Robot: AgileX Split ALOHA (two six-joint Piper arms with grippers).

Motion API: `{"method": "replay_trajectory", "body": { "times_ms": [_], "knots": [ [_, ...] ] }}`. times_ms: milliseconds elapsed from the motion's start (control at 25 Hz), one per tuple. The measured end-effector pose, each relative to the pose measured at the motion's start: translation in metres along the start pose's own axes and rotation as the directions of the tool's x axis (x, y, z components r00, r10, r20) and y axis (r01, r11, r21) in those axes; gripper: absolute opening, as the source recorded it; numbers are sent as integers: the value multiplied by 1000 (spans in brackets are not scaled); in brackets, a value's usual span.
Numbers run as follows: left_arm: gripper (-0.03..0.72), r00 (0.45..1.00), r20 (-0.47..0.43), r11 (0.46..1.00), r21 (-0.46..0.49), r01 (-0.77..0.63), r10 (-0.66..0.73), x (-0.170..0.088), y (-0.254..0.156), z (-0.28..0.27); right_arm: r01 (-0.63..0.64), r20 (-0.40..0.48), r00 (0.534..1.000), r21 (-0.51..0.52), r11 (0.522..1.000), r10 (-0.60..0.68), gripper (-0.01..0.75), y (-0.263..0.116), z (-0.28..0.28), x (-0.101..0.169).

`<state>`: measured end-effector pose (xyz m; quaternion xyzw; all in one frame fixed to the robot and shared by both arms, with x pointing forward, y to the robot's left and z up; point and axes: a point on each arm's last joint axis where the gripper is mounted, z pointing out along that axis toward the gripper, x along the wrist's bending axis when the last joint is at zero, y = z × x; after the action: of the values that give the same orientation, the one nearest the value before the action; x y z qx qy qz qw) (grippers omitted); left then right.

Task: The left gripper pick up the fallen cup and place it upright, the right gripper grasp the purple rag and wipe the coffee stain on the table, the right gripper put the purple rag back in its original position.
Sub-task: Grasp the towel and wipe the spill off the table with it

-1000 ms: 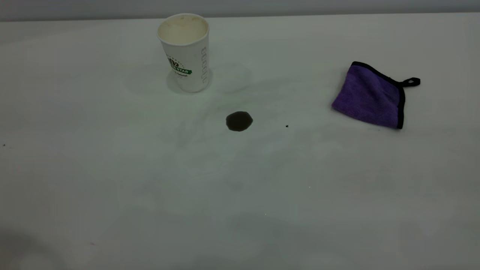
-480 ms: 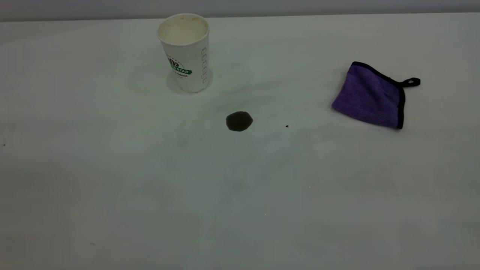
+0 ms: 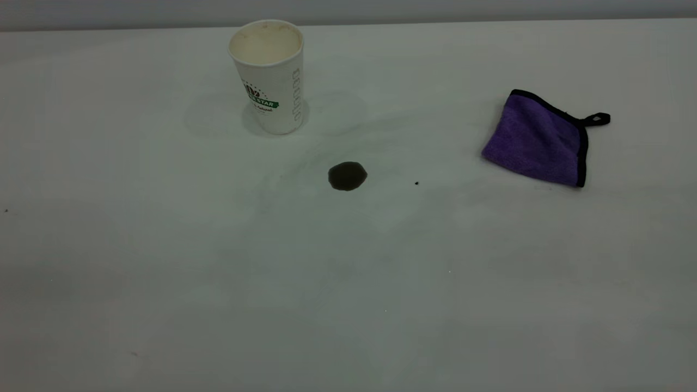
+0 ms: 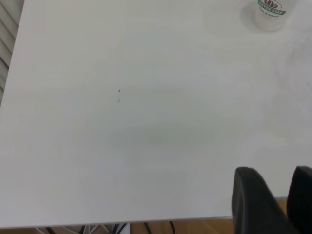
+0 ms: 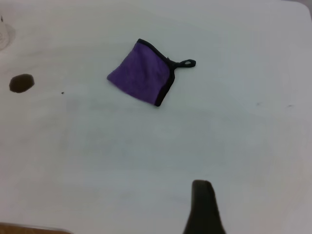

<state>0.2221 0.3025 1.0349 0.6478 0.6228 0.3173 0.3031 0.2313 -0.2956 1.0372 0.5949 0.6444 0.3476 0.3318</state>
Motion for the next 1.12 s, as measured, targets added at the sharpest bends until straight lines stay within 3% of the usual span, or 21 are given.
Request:
{"method": "replay_trajectory", "body": {
  "times_ms": [880,1120],
  "knots": [
    [239,1000,0,1000,1,1,-1,0,0,0,0,0,1000,0,1000,0,588,0,0,0],
    [239,1000,0,1000,1,1,-1,0,0,0,29,64,997,30,999,-31,588,13,-2,-6]
  ]
}}
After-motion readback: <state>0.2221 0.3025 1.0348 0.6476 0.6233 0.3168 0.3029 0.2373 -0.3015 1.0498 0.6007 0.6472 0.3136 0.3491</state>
